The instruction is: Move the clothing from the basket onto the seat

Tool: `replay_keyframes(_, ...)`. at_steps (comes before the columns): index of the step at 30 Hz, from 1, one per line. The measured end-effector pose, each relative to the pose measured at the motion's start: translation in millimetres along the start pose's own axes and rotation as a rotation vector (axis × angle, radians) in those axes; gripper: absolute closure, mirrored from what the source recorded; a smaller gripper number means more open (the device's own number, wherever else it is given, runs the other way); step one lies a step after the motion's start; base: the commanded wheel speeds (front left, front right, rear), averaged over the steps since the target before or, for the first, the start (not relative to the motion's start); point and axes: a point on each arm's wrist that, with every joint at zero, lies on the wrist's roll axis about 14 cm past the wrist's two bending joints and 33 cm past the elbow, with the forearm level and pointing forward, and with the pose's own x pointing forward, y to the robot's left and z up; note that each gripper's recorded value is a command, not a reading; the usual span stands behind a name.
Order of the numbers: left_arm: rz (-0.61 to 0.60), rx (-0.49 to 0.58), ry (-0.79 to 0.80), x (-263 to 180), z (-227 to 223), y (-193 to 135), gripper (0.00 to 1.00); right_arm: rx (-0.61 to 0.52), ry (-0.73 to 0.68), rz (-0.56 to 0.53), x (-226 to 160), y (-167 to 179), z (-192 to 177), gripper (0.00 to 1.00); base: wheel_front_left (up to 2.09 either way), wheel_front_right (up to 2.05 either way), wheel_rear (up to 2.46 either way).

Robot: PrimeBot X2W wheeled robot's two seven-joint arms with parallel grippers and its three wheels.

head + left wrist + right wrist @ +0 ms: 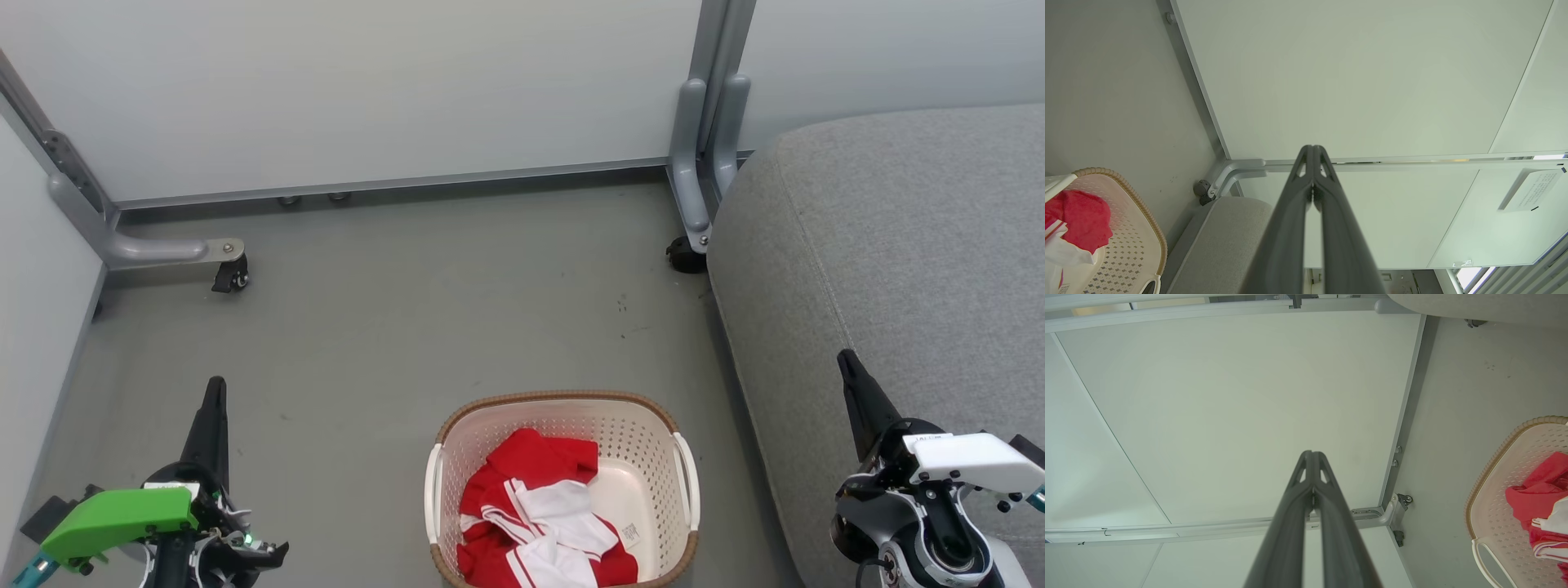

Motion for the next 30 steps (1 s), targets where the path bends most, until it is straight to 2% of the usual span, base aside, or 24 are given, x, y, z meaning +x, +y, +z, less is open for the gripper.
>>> replay_keyframes(1,0.0,0.0,0.0,0.0,0.0,0.0,1.0,0.0,0.0,0.0,0.0,0.0,0.0,1.0,0.0,0.0,0.0)
replay_keyframes(2,0.0,0.0,0.0,0.0,0.0,0.0,0.0,0.0,0.0,0.0,0.0,0.0,0.0,0.0,0.0,0.0,0.0)
replay_keyframes(6,0.046,-0.006,0.0,-6.1,-3.8,15.4,0.0,0.008,-0.009,-0.046,-7.0,-15.7,-0.7,0.0,0.0,0.0,0.0)
replay_keyframes(16,0.035,0.021,0.003,-4.1,-12.2,11.5,0.0,-0.037,-0.021,-0.032,-5.8,-10.6,-2.5,0.0,0.0,0.0,0.0)
replay_keyframes(20,0.019,0.09,0.002,-2.8,-13.5,6.0,0.0,-0.105,-0.029,-0.032,-5.7,-9.8,0.0,0.0,0.0,0.0,0.0)
replay_keyframes(30,-0.025,0.341,0.003,-0.4,-17.2,-8.2,0.0,-0.379,-0.039,-0.008,-6.1,0.4,2.9,0.0,0.0,0.0,0.0)
